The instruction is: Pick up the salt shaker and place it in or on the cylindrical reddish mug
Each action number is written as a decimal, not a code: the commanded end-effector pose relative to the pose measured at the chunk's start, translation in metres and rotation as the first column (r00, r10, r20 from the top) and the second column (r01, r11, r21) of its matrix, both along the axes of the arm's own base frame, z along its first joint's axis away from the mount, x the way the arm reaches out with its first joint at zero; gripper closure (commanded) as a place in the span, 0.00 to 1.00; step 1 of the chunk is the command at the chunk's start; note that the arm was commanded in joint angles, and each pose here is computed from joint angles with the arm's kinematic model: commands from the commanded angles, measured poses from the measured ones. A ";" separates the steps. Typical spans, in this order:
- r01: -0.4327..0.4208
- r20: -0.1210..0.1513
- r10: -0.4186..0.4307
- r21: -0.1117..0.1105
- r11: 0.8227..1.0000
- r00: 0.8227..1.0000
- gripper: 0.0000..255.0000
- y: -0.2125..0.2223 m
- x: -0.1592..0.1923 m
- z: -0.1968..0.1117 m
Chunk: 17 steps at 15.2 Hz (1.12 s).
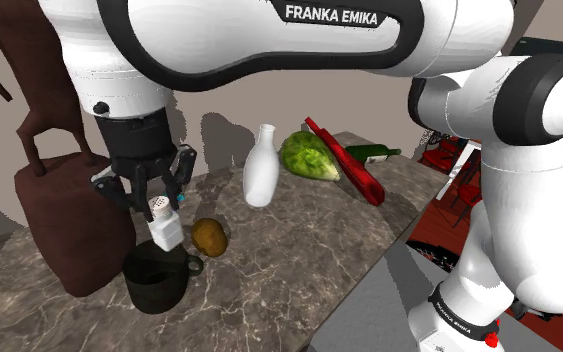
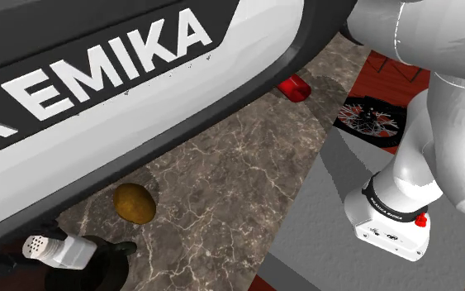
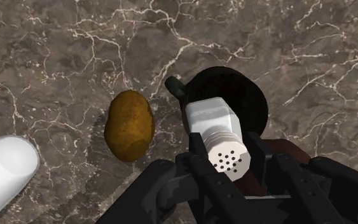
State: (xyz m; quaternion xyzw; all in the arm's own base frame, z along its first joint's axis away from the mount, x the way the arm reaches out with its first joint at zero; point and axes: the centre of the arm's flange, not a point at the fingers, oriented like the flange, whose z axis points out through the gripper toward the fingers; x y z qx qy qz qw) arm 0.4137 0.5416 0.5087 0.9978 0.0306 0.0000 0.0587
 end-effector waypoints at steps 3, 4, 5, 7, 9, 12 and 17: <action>0.000 0.000 0.000 0.001 1.000 1.000 1.00 0.001 0.000 -0.022; 0.000 0.000 0.000 0.001 1.000 1.000 1.00 0.001 0.000 -0.027; 0.000 0.000 0.000 0.001 1.000 1.000 1.00 0.001 0.000 -0.032; 0.000 0.000 0.000 0.001 1.000 1.000 1.00 0.001 0.000 -0.042; 0.000 0.000 0.000 0.001 1.000 1.000 1.00 0.001 0.000 -0.042; 0.000 0.000 0.000 0.001 1.000 1.000 1.00 0.001 0.000 -0.042; 0.000 0.000 0.000 0.000 1.000 1.000 0.00 0.001 0.000 -0.042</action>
